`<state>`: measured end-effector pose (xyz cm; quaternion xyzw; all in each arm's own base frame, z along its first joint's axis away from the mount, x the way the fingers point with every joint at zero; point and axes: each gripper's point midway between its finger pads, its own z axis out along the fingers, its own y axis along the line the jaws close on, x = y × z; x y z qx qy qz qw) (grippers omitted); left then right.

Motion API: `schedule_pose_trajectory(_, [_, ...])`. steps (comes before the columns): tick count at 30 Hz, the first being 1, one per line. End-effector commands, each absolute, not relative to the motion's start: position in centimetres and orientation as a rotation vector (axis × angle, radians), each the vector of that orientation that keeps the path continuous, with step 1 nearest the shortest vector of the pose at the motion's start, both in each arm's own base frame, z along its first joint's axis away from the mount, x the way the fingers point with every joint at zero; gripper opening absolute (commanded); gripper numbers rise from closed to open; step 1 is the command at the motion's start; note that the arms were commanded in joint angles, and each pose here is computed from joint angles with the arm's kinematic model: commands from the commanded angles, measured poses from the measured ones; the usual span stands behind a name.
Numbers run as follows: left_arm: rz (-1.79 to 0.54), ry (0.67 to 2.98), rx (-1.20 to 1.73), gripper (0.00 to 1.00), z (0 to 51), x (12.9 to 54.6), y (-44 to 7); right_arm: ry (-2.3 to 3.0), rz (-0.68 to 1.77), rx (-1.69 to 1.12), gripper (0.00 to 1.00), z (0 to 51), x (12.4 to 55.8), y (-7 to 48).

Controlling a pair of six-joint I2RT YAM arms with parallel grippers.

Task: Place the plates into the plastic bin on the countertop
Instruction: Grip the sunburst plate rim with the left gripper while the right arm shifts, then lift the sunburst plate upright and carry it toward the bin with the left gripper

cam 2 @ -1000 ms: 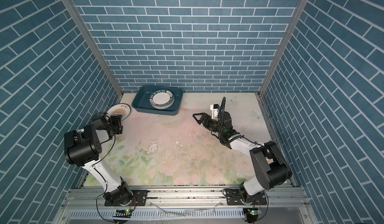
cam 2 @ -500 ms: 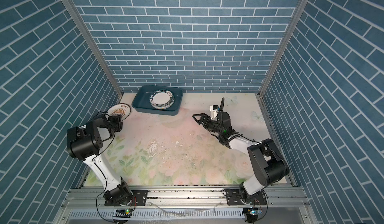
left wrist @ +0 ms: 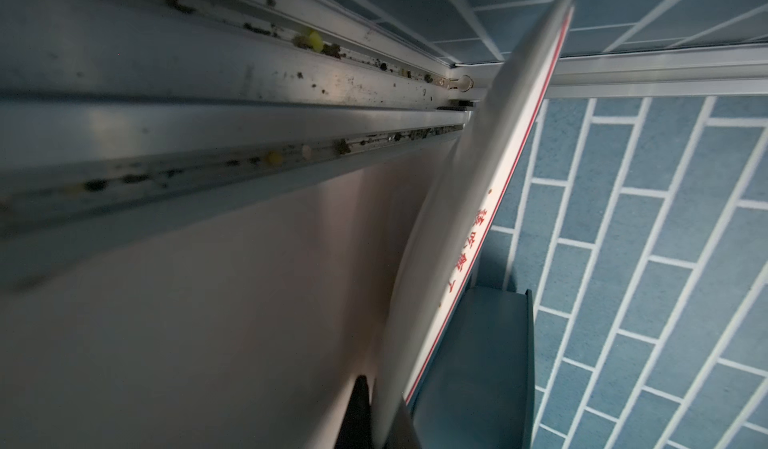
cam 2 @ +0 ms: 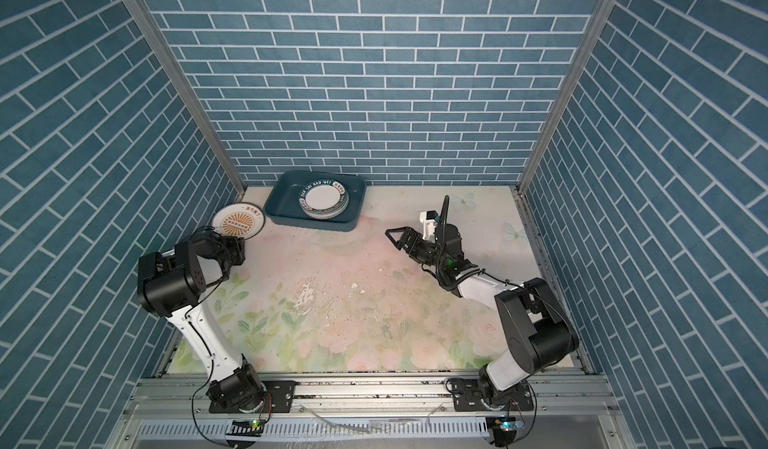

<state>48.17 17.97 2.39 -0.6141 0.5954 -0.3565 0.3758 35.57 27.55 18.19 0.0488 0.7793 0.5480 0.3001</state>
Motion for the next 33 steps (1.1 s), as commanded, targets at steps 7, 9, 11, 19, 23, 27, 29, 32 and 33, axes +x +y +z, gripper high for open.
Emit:
schedule_pose_trajectory(7, [-0.838, 1.587, -1.787, 0.00, -3.0, 44.1, 16.7, 2.020, 1.472, 0.133, 0.98, 20.3, 35.5, 27.2])
schedule_pose_trajectory(9, [-0.852, 1.577, -1.773, 0.00, -2.2, 44.1, 16.6, 2.016, 1.471, 0.135, 0.98, 20.5, 35.4, 27.1])
schedule_pose_trajectory(11, [-0.862, 1.577, -1.758, 0.00, -1.4, 43.9, 16.3, 2.012, 1.472, 0.133, 0.98, 20.6, 35.1, 27.0])
schedule_pose_trajectory(19, [-0.836, 1.603, -1.688, 0.00, 2.1, 41.1, 14.9, 1.967, 1.457, 0.137, 0.98, 21.7, 33.2, 25.6])
schedule_pose_trajectory(23, [-0.825, 1.613, -1.652, 0.00, 3.8, 39.1, 13.8, 1.950, 1.448, 0.124, 0.99, 22.6, 31.7, 24.7])
schedule_pose_trajectory(27, [-0.797, 1.621, -1.608, 0.00, 6.2, 37.0, 12.9, 1.952, 1.403, 0.120, 0.98, 23.1, 30.2, 23.6])
schedule_pose_trajectory(29, [-0.776, 1.629, -1.566, 0.00, 8.0, 36.1, 12.5, 1.948, 1.378, 0.119, 0.98, 23.5, 29.4, 22.9])
schedule_pose_trajectory(32, [-0.786, 1.660, -1.500, 0.00, 10.8, 35.0, 11.4, 1.949, 1.337, 0.123, 0.99, 23.7, 28.3, 21.8])
schedule_pose_trajectory(33, [-0.797, 1.664, -1.479, 0.00, 11.7, 34.7, 11.0, 1.949, 1.325, 0.128, 0.98, 23.7, 28.0, 21.5])
